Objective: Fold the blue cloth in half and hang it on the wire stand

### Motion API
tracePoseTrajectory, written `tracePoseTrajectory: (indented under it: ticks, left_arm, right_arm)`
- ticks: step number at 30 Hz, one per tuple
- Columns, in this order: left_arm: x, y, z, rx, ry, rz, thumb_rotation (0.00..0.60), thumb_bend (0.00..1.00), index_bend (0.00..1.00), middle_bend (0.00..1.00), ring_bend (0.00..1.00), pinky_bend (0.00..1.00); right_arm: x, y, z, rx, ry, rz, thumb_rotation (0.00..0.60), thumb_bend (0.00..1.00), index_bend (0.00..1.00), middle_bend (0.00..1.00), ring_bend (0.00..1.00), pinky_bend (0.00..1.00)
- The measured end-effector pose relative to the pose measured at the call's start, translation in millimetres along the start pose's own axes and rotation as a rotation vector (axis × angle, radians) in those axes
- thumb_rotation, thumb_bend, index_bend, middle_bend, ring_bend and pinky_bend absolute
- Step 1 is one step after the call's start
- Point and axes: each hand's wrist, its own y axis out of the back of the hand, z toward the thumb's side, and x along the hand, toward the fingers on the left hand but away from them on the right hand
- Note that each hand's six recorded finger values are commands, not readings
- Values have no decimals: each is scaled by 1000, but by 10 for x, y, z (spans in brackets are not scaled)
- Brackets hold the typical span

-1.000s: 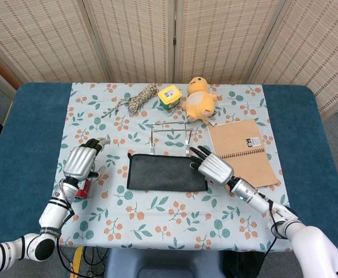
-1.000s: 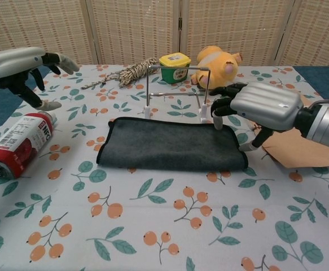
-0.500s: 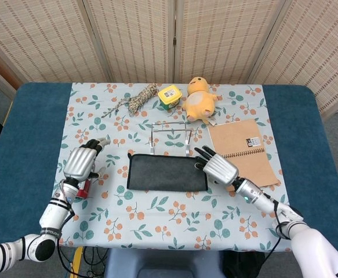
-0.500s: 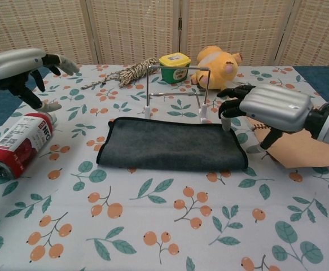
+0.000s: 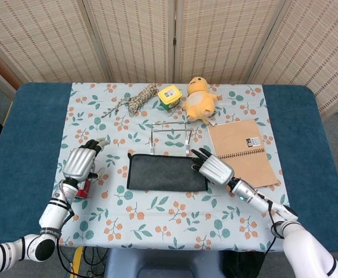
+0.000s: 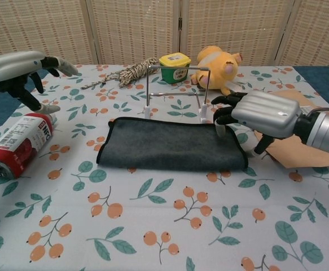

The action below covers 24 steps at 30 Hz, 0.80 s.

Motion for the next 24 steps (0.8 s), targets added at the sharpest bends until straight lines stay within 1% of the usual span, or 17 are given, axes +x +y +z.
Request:
tracePoseTrajectory:
  ticks: [14,24]
  left_arm:
    - [-8,-28,-21,4,3,-7,600,285,155,154,155,355]
    - [-17,-35,-24,3,3,-10,600,285,155,151,153,355]
  right_arm:
    - [-136,20,102,-8,7,-21,600,14,427,282,62,148]
    - [-200,51,157,-31,9,-42,600,105,441,297,75,148]
